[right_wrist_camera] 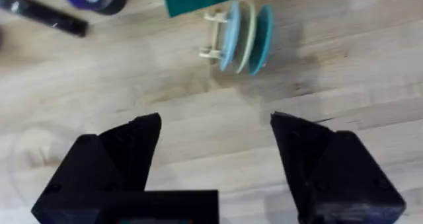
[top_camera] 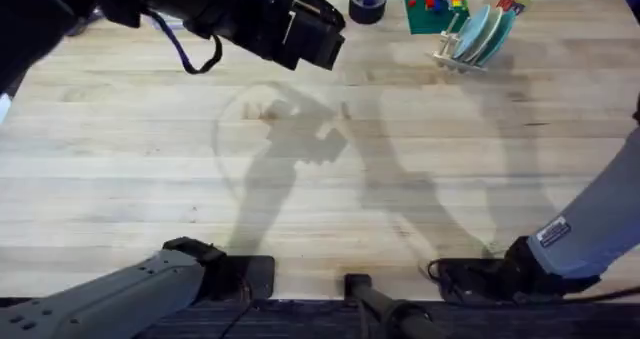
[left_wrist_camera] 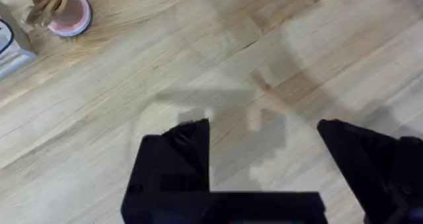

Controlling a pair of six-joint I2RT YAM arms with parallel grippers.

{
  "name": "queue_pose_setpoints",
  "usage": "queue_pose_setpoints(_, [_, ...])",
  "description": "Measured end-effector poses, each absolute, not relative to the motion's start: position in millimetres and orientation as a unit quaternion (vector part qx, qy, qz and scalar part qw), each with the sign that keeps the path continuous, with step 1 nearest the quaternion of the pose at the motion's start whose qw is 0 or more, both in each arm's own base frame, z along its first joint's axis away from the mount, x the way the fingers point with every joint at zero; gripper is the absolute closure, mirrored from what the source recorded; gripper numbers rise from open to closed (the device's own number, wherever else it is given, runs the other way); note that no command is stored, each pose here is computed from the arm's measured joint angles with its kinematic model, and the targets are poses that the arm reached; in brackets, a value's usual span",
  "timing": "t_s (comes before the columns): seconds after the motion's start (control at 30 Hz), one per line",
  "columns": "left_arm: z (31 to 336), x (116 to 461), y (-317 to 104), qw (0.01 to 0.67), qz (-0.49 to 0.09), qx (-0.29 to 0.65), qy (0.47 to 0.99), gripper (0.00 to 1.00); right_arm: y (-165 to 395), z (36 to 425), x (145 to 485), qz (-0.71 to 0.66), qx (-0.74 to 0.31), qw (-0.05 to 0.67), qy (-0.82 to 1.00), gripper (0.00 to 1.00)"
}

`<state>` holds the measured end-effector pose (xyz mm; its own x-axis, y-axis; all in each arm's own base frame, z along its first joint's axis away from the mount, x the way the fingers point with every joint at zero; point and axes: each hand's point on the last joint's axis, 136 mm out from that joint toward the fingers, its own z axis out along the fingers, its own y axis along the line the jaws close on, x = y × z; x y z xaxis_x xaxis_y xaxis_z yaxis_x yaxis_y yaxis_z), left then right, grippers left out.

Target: Pick up the plates from the table one by one and place each into a slot on the dish rack.

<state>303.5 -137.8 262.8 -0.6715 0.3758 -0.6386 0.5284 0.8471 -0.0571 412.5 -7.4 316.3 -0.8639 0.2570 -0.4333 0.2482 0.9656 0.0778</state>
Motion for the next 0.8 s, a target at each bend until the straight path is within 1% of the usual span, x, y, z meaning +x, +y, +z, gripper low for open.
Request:
queue_pose_setpoints(0.13, [262.8,303.5,-137.8,0.319,-0.119,0.249,0.906,0.006,9.3,325.7,394.2,0.019,0.108,0.228,0.968,0.007])
queue_pose_setpoints(0.27, [262.8,303.5,-137.8,0.319,-0.119,0.249,0.906,0.007,14.6,329.8,372.1,0.020,0.095,0.222,0.970,0.007])
queue_pose_setpoints(0.47, [262.8,303.4,-137.8,0.320,-0.119,0.249,0.906,0.006,25.1,335.6,323.2,0.021,0.064,0.218,0.974,0.007])
queue_pose_setpoints(0.6, [262.8,303.5,-137.8,0.319,-0.119,0.249,0.906,0.008,41.7,333.6,293.5,0.027,0.021,0.225,0.974,0.007])
queue_pose_setpoints(0.8, [262.8,303.5,-137.8,0.319,-0.119,0.249,0.906,0.007,59.6,319.3,265.2,0.037,-0.024,0.240,0.970,0.008])
